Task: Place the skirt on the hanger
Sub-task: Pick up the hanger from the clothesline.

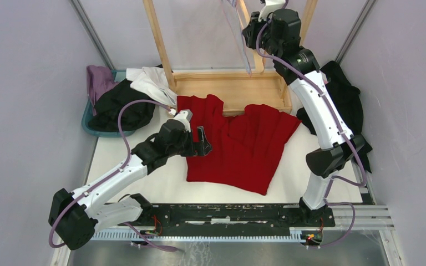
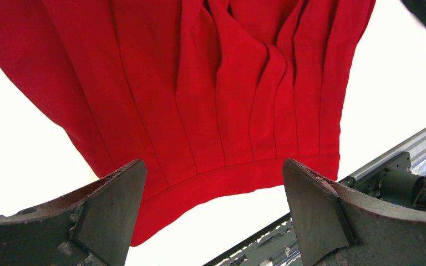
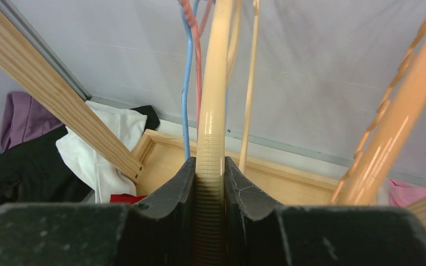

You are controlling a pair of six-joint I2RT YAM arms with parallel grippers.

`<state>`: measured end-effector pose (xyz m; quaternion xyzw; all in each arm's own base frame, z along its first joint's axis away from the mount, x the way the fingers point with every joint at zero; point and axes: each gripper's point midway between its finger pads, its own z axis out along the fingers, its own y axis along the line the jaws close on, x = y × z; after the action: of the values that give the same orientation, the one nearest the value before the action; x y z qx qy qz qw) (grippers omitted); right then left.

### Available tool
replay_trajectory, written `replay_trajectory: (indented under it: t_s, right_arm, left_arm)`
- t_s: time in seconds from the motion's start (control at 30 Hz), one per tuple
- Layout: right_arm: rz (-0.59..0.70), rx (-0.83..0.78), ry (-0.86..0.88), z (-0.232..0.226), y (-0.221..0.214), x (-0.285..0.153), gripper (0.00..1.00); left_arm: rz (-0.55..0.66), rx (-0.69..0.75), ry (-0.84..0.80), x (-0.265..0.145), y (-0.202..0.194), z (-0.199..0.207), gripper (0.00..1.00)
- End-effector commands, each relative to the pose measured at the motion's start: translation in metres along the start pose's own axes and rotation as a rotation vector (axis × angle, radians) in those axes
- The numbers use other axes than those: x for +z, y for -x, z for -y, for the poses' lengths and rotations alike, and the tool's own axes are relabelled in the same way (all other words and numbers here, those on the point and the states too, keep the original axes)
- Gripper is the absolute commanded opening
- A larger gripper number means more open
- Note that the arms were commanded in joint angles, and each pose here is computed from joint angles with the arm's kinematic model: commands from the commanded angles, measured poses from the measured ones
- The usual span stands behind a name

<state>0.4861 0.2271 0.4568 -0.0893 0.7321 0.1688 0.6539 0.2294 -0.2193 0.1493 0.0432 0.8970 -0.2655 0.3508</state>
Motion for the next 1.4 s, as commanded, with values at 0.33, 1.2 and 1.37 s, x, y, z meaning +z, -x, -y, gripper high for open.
replay_trajectory:
  t_s: [0.33, 1.2, 1.37]
  right_arm:
    - [0.304, 0.005, -0.047, 0.006, 0.083, -0.044, 0.01]
    - [0.15, 0.043, 0.126, -0.013, 0.026, -0.158, 0.01]
    - [0.019, 0.064, 0.172, -0.015, -0.022, -0.196, 0.01]
  left_arm:
    - [0.035, -0.007, -0.011, -0.005, 0.007, 0.002, 0.99]
    - [0.056, -0.026, -0.003, -0.017, 0.012, 0.002, 0.99]
    - [0.053, -0.029, 0.002, -0.017, 0.01, 0.001, 0.99]
